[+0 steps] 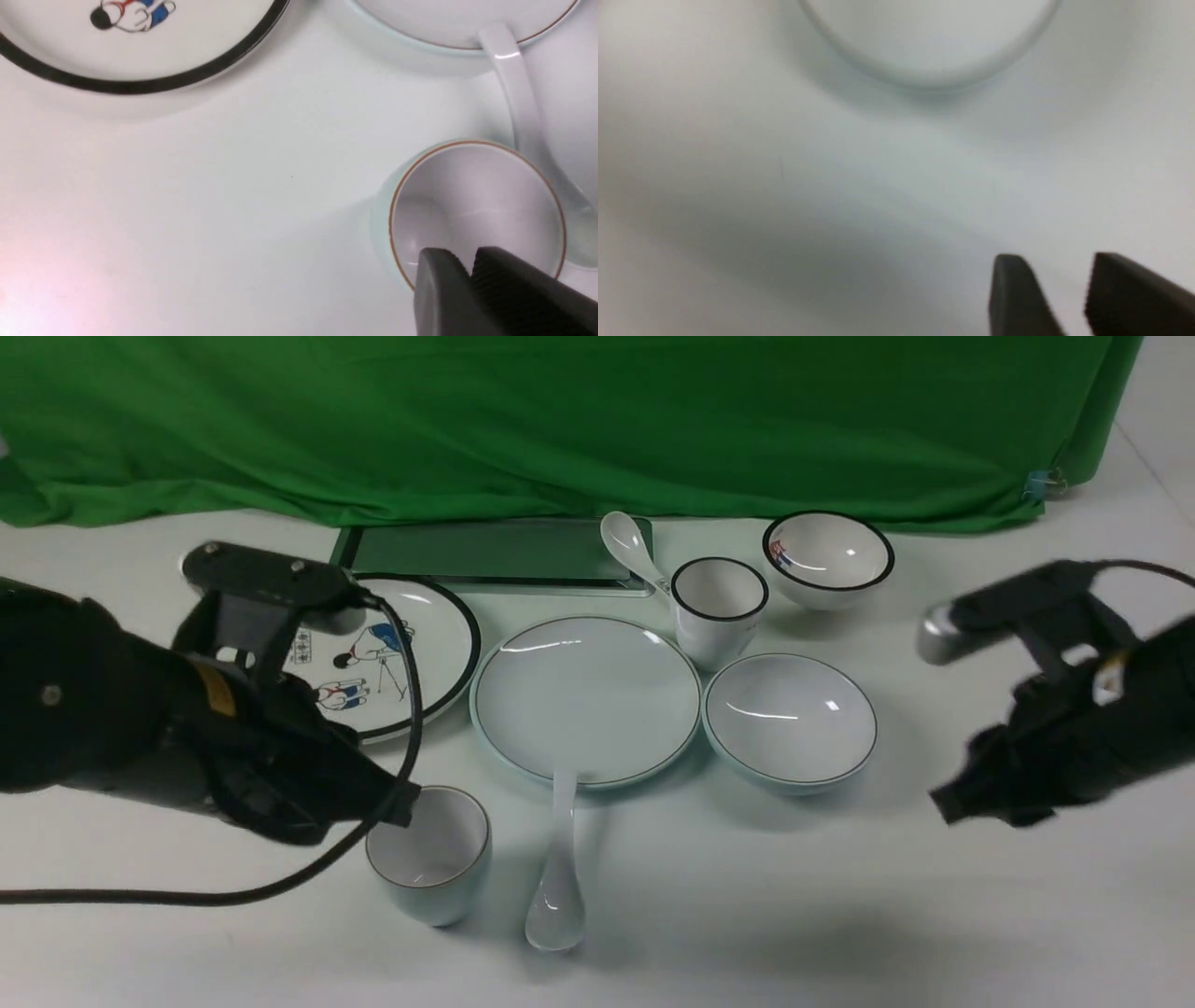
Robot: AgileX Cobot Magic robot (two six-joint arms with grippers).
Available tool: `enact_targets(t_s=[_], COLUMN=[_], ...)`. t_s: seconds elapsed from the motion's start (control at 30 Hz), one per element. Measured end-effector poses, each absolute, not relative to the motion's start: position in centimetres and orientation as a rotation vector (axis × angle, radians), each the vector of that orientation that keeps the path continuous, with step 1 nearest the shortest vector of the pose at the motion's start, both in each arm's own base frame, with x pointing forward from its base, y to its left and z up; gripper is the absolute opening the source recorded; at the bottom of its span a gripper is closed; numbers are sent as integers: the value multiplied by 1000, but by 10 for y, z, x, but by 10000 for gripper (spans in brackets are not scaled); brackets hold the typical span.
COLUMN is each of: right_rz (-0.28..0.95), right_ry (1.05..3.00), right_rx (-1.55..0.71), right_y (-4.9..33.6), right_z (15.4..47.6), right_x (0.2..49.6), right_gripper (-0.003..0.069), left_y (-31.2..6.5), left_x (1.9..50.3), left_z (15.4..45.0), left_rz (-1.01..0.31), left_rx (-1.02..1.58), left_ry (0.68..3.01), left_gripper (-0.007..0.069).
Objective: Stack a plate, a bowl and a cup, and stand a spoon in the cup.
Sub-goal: Use the right arm to grab a blue rice bowl
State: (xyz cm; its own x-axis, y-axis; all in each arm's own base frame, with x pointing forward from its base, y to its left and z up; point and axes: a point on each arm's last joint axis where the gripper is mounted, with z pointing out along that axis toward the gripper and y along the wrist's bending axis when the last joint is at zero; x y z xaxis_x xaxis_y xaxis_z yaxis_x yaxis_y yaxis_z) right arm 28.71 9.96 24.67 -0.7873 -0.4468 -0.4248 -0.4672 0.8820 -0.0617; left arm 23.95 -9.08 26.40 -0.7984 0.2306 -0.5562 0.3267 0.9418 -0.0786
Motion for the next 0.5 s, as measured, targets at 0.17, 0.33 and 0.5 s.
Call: enact_targets(t_s=[0.17,0.33,0.5], right_rz=[76,86,82], right_ry=[2606,2636,2676], right_rx=[-637,-587,-560], right_y=[120,133,135], right_z=[237,215,187], right_x=[345,382,400], right_gripper=[435,429,356], left_y=[-91,-91,-92], left_x=[241,243,243], left_z=[265,266,267], left_rz=[-230,-233,-234], left_rx=[392,388,385], left_ry=[2521,2505,2496], left_gripper=[193,298,340])
